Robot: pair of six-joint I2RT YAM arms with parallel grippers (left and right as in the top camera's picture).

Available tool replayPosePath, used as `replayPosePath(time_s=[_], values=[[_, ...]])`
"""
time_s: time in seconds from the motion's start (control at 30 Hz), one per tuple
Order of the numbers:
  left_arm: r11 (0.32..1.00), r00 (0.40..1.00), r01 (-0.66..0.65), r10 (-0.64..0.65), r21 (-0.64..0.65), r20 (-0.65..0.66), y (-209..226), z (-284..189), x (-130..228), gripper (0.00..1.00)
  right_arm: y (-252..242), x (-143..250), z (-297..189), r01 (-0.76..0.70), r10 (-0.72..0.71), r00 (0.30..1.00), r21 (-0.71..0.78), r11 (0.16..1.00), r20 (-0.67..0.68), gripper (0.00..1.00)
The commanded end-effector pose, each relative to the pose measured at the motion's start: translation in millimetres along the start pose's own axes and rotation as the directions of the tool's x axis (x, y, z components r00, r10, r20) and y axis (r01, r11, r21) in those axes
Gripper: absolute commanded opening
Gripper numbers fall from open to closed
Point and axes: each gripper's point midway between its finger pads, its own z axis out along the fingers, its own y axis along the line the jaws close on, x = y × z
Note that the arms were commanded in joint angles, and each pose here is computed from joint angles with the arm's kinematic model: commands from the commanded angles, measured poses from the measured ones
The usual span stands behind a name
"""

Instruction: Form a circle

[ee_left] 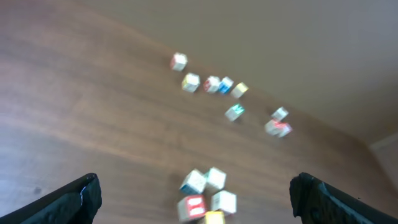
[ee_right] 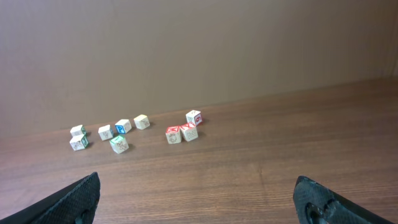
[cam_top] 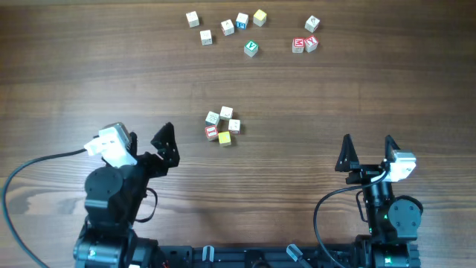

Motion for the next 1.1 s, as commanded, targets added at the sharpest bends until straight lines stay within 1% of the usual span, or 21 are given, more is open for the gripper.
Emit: replayPosePath(time_s=[0.0, 0.2, 0.33, 0.47, 0.53, 0.67, 0.8, 0.97, 1.07], values=[[0.998, 1.000, 0.012, -0.012, -0.058, -0.003, 22, 4, 17, 1.00, -2, -2, 0, 0.013, -0.013, 1.000, 0.011, 1.000, 0.012, 1.00], [1.000, 0.994, 0.014, -0.012, -0.019, 0.110, 25, -17, 15, 1.00, -2, -2, 0, 0.013, -0.013, 1.000, 0.011, 1.000, 0.012, 1.00], [1.000, 0.985, 0.012, -0.012, -0.003, 0.173, 32, -29, 21, 1.00, -2, -2, 0, 0.013, -0.013, 1.000, 0.011, 1.000, 0.012, 1.00], [0.999, 0.987, 0.021, -0.013, -0.049, 0.159, 46, -23, 33, 1.00, -2, -2, 0, 0.013, -0.013, 1.000, 0.011, 1.000, 0.012, 1.00], [0.995, 0.987, 0.032, -0.016, -0.093, 0.160, 58, -19, 38, 1.00, -2, -2, 0, 0.013, -0.014, 1.000, 0.011, 1.000, 0.012, 1.00], [0.985, 0.983, 0.055, -0.025, -0.162, 0.183, 75, -19, 36, 1.00, -2, -2, 0, 0.013, -0.013, 1.000, 0.011, 1.000, 0.012, 1.00], [0.982, 0.981, 0.062, -0.027, -0.180, 0.193, 80, -19, 35, 1.00, -2, -2, 0, 0.013, -0.013, 1.000, 0.011, 1.000, 0.012, 1.00], [0.981, 0.968, 0.064, -0.016, -0.185, 0.251, 80, -22, 22, 1.00, -2, -2, 0, 0.013, -0.013, 1.000, 0.011, 1.000, 0.012, 1.00], [0.977, 0.965, 0.068, -0.013, -0.204, 0.261, 83, -23, 21, 1.00, -2, -2, 0, 0.013, -0.013, 1.000, 0.011, 1.000, 0.012, 1.00]])
